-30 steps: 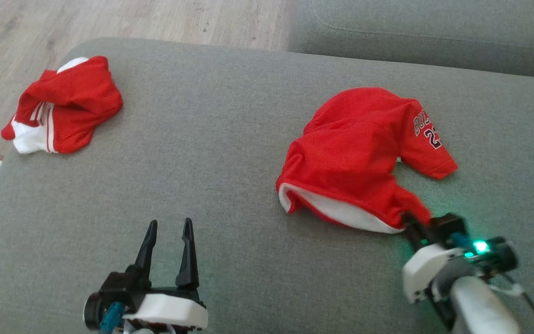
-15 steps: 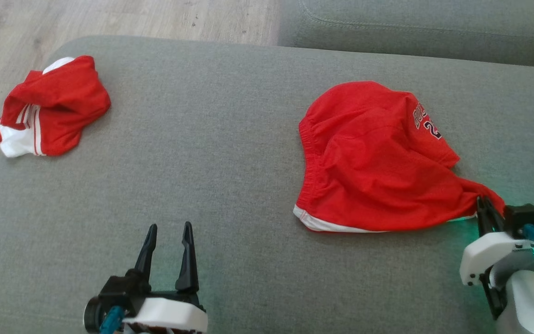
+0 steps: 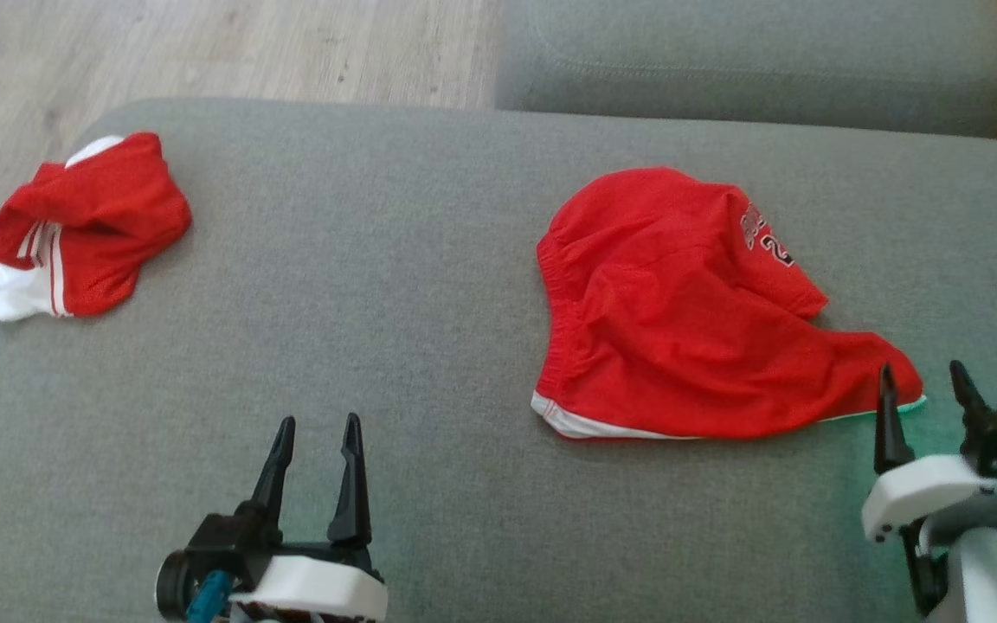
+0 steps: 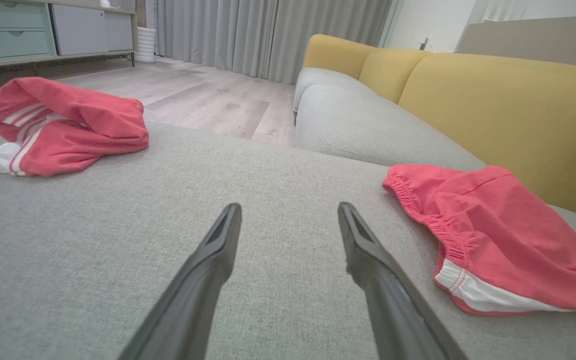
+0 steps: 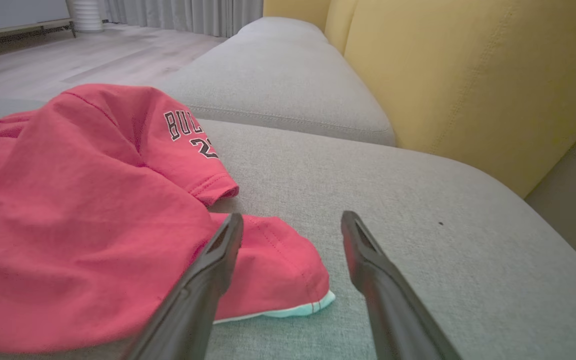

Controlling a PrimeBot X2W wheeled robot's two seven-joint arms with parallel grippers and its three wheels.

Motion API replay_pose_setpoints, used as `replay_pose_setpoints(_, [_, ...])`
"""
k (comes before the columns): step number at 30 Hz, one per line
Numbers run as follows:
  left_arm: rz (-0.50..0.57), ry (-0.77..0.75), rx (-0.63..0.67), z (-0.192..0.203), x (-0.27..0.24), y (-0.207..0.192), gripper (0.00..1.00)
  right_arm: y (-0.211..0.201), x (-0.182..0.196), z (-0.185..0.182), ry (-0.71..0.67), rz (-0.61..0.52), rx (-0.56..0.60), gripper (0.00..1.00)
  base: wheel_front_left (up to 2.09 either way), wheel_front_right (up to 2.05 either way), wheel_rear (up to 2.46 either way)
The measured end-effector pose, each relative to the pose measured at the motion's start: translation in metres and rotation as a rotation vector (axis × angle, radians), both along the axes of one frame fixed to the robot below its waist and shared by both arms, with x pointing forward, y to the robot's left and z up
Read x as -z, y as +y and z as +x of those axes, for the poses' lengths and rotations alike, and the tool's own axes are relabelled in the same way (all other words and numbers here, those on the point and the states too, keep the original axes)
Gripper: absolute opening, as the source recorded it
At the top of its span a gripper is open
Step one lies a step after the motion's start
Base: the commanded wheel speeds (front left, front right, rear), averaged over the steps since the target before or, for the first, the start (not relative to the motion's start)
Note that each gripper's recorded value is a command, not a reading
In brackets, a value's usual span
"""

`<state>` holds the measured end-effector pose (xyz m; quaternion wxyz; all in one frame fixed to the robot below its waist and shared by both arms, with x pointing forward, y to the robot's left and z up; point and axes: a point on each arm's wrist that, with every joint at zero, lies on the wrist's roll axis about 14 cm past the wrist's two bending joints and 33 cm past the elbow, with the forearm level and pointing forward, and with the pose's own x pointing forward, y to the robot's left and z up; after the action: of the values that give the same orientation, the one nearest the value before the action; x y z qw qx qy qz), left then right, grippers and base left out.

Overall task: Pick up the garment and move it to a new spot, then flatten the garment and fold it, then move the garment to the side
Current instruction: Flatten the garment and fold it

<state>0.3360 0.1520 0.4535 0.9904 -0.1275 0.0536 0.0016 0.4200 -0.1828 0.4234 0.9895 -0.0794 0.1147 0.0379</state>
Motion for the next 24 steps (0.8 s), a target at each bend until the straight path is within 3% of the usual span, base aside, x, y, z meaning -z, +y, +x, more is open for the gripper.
replay_pose_setpoints(13, [-0.002,-0.038,0.028,-0.011,-0.009,-0.008,1.00,0.028,-0.034,-0.040,-0.124,0.163,-0.054,1.00,0.00,0.00,0.00])
replay_pose_setpoints(24, [-0.002,0.007,0.021,-0.015,0.004,-0.005,1.00,0.057,-0.039,-0.046,-0.130,0.197,-0.138,1.00,0.00,0.00,0.00])
